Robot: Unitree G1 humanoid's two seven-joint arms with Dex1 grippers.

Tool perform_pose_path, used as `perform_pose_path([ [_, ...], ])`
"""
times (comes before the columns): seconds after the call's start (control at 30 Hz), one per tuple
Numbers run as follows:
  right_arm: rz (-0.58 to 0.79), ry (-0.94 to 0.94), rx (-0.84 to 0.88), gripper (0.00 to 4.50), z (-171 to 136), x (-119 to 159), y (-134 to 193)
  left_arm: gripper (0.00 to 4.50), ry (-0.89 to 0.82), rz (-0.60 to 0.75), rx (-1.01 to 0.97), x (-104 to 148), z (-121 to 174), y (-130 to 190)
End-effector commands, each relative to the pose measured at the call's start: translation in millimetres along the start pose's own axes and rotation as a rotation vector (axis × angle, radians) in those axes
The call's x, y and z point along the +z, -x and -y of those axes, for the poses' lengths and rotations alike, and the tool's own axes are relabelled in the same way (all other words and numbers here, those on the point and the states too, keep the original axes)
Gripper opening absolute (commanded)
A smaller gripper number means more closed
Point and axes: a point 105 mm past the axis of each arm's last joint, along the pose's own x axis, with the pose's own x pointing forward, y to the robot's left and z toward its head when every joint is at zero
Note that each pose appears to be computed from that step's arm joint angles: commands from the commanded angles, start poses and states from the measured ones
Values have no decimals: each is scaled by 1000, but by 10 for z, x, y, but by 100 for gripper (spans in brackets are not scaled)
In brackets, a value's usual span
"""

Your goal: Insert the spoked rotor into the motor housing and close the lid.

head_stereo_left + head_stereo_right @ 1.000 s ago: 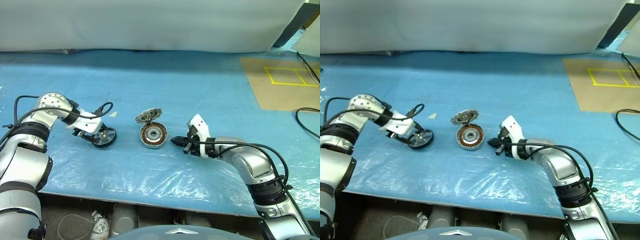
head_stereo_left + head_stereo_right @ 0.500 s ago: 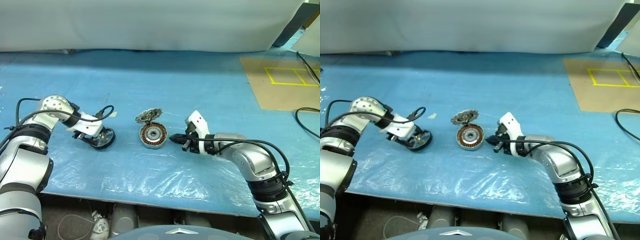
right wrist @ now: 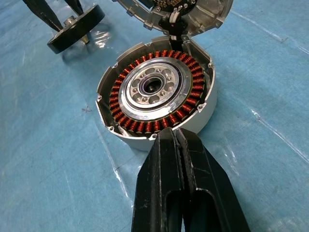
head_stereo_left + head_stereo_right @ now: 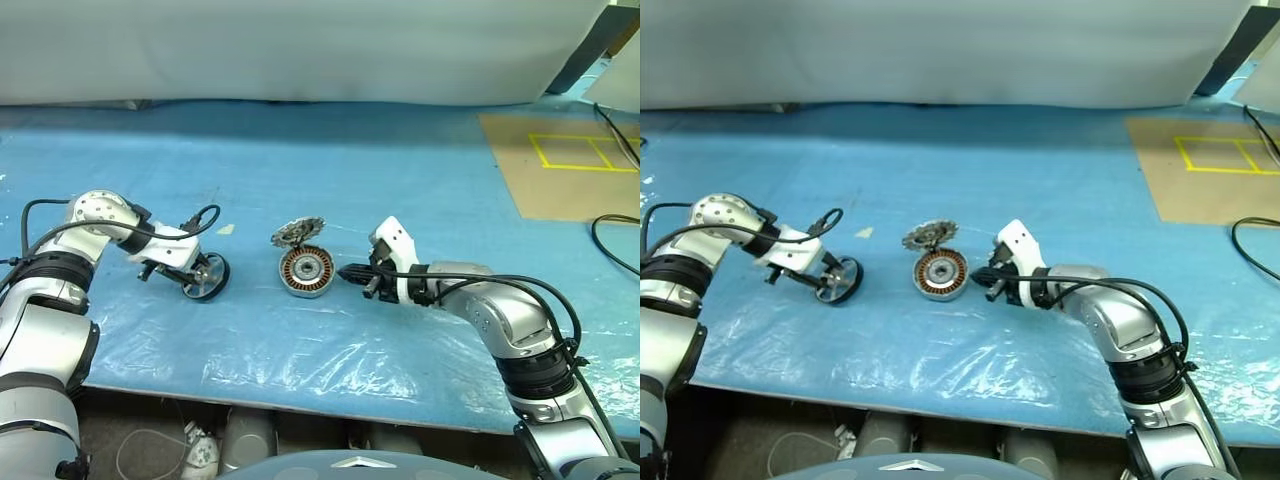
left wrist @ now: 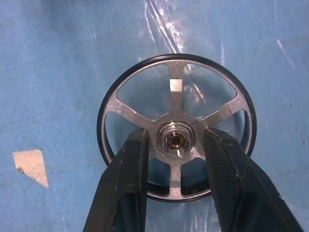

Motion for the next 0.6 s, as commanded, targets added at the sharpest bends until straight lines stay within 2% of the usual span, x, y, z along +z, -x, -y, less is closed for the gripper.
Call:
perform_pose_path([
  [0.03,52,14,1,0,43,78,71,135,-24,146,66,374,-183,74],
  [0.17,42,3,-30,0,198,-58,45,135,-10,364,-5,870,-3,78],
  [0.3,44,-4,-34,0,272,-168,21,135,-10,457,-29,1120,23,-24],
  [0.5,51,-3,-28,0,303,-282,27,135,-30,447,27,1168,-171,-308],
  [0.6,48,-1,-42,0,332,-348,65,135,-38,374,50,1053,-250,-401],
])
